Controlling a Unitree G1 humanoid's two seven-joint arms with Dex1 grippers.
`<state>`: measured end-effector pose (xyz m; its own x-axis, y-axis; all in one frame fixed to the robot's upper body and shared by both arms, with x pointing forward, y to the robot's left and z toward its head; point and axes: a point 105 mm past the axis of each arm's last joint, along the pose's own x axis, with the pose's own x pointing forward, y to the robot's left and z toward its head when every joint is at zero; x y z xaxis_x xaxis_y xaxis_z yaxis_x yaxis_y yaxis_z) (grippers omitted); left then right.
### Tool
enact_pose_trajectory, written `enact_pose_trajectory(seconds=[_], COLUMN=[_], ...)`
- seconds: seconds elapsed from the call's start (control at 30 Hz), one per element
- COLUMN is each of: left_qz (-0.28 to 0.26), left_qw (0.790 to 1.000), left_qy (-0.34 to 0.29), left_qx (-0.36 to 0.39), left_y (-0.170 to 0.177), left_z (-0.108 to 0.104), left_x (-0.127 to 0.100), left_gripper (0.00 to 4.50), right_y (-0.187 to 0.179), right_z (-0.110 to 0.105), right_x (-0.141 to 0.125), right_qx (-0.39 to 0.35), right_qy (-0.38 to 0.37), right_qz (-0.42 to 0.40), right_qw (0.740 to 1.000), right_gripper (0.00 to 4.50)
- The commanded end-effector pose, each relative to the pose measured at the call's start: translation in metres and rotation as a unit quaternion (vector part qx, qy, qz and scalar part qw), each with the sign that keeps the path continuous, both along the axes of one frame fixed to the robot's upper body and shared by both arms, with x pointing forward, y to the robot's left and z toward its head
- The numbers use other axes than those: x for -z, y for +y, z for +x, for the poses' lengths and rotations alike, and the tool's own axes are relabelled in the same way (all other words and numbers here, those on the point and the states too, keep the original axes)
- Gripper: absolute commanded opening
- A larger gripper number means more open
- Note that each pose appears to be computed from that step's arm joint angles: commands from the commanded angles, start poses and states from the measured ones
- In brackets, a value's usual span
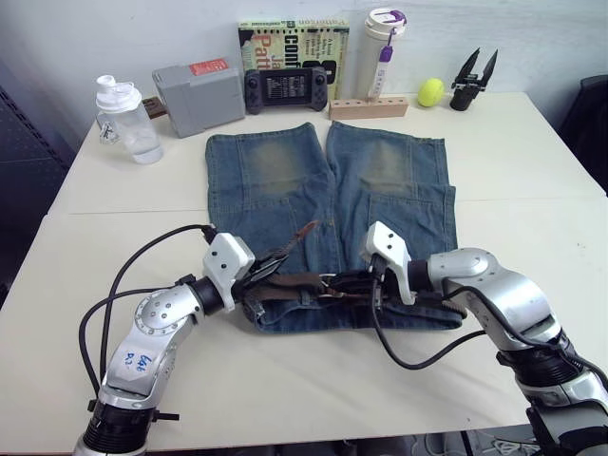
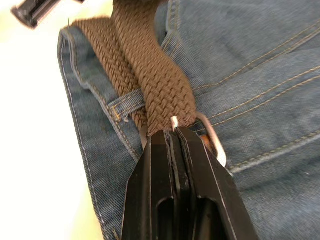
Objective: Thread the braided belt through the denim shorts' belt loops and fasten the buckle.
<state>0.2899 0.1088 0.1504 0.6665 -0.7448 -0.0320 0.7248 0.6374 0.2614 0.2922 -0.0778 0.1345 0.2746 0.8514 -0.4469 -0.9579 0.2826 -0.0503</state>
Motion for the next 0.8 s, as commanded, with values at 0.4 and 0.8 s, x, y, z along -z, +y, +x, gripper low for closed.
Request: enact_pose_trajectory(seconds=[0.4,0.8], left_qz=[0.001,0.001], left_qw=[0.999,0.999], left_qy=[-0.039,-0.039], left_qx=[-0.001,-0.001], left_y=[-0.002,-0.001], left_z=[-0.005,-0.004], left_x=[-0.016,-0.016], left_gripper=[0.00,0.00], right_y=[0.010,0.002], right_z=[0.012,0.006], right_x=[0.011,-0.035], right_qx=[-0.008,-0.029], right_qy=[-0.009,-0.027], right_qz=[-0.023,0.013], right_qw=[1.000,0.999], right_gripper=[0.05,0.05])
